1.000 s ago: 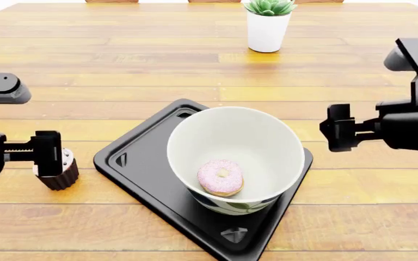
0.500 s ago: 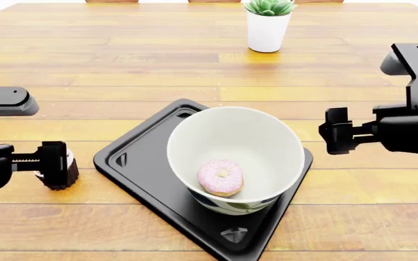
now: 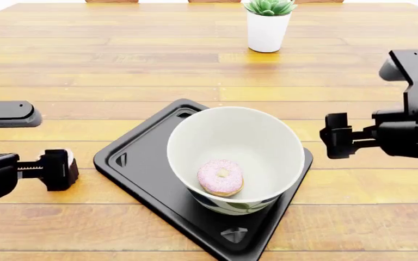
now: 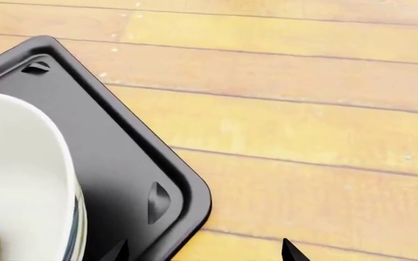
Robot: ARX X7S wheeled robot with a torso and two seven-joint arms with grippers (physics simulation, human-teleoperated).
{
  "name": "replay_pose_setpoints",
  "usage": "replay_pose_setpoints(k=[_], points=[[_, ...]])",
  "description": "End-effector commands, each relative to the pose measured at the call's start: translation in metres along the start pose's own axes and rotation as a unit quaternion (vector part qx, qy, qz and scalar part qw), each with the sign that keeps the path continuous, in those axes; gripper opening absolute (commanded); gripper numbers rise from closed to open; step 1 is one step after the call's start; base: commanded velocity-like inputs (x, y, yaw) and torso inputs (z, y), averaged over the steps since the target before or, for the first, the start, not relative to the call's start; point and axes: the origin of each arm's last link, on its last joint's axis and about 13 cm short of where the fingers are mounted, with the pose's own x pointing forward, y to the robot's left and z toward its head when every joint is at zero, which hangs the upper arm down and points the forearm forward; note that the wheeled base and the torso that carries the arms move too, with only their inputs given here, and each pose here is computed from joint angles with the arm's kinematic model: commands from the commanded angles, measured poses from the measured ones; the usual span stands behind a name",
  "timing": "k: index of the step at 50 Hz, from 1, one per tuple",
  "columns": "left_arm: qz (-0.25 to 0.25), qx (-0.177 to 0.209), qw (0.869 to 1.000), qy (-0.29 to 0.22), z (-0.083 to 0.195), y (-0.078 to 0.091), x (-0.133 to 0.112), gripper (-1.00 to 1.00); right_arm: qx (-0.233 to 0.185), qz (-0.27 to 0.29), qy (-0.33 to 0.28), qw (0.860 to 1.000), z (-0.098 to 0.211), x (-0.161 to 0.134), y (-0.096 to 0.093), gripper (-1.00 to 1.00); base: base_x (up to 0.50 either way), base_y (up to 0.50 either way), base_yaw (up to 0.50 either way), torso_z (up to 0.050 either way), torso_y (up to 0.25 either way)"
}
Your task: Pick up the bowl with donut and place it on the tray. Pick up the cupcake and place it on the tray.
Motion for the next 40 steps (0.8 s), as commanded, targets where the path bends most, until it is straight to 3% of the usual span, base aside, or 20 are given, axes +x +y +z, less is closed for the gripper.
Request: replay_pose_setpoints(k=[1, 11, 38, 39, 40], points=[[-0.012, 0.004, 1.0, 0.007, -0.011, 0.005, 0.014, 1.0, -0.001, -0.003, 0.002, 1.0, -0.002, 0.002, -0.001, 1.0, 0.0, 0.0, 0.0, 0.0, 0.0], [-0.046, 0.031, 0.998, 0.006, -0.015, 0.0, 0.014, 1.0, -0.003, 0.0, 0.002, 1.0, -0.003, 0.003, 0.0, 1.0, 0.0, 0.0, 0.0, 0.0, 0.0], [-0.015, 0.042, 0.999, -0.015, -0.02, -0.002, 0.035, 1.0, -0.002, 0.002, 0.005, 1.0, -0.01, 0.007, -0.001, 1.0, 0.0, 0.0, 0.0, 0.0, 0.0], [-0.013, 0.044, 0.999, -0.014, -0.021, -0.003, 0.036, -1.0, -0.003, 0.002, 0.005, 1.0, -0.01, 0.006, -0.001, 1.0, 0.0, 0.0, 0.0, 0.0, 0.0], [-0.013, 0.046, 0.999, -0.014, -0.022, -0.003, 0.038, -1.0, -0.003, 0.002, 0.005, 1.0, -0.01, 0.006, -0.002, 1.0, 0.0, 0.0, 0.0, 0.0, 0.0]])
